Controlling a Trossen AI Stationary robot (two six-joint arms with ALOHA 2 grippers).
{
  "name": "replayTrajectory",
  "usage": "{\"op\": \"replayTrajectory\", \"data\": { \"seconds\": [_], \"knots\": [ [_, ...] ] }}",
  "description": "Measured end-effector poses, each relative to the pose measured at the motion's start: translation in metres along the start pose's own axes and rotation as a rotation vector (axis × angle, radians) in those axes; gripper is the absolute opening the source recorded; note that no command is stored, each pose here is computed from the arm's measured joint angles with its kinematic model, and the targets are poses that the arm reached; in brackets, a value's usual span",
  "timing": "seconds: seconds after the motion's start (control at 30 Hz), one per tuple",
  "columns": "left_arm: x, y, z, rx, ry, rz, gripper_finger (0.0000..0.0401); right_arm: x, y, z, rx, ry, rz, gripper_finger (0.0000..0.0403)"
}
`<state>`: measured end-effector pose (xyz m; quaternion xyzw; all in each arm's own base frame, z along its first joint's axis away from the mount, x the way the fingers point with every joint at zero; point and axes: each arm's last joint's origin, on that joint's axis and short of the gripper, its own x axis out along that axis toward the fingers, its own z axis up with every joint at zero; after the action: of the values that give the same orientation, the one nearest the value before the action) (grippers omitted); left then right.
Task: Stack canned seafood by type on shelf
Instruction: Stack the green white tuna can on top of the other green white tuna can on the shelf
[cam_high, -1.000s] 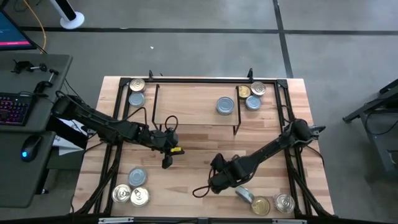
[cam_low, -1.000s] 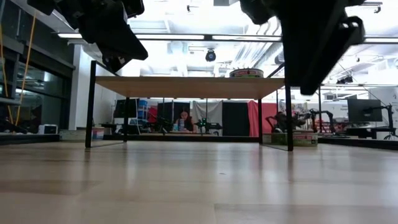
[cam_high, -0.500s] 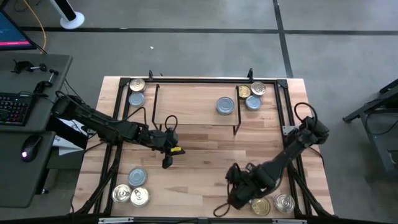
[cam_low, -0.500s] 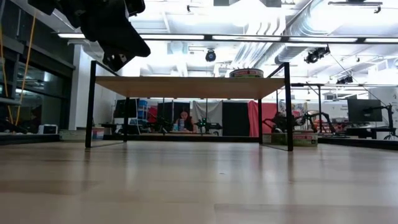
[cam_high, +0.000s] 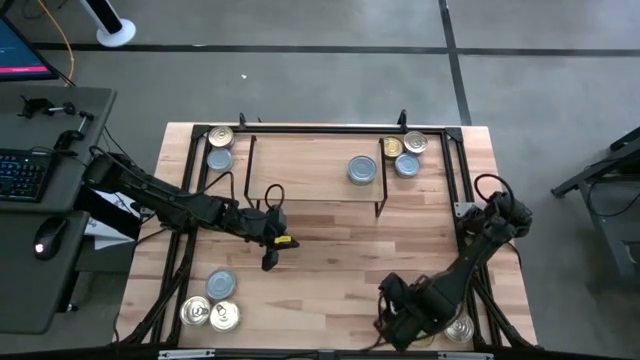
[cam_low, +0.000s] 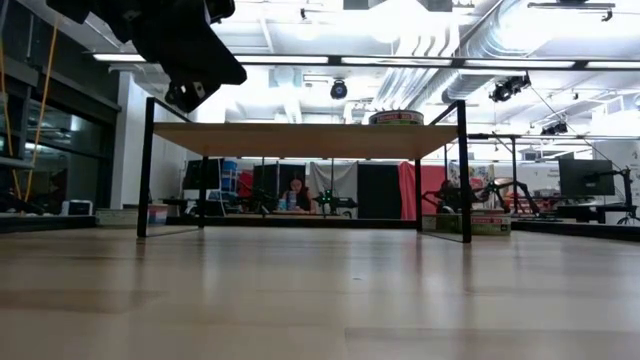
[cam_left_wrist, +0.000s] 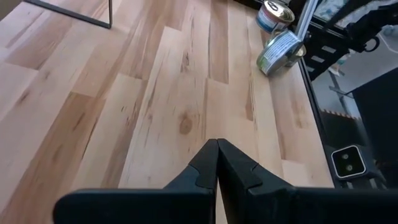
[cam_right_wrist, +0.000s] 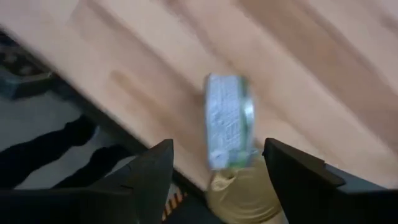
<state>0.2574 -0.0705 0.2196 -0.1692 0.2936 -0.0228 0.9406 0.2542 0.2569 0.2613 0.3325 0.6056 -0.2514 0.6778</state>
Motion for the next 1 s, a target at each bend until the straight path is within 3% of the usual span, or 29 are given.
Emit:
{"op": "replayTrajectory", "data": {
  "seconds": [0.5, 1.0],
  "knots": [
    [0.000, 0.000, 0.000, -0.007, 0.000, 0.000, 0.0000, 0.038, 0.004, -0.004, -0.014, 0.011, -0.158, 0.0243],
    [0.000, 0.000, 0.000, -0.006, 0.001, 0.001, 0.0000, 0.060, 0.009, -0.006, 0.012, 0.025, -0.199, 0.0243]
  ]
}}
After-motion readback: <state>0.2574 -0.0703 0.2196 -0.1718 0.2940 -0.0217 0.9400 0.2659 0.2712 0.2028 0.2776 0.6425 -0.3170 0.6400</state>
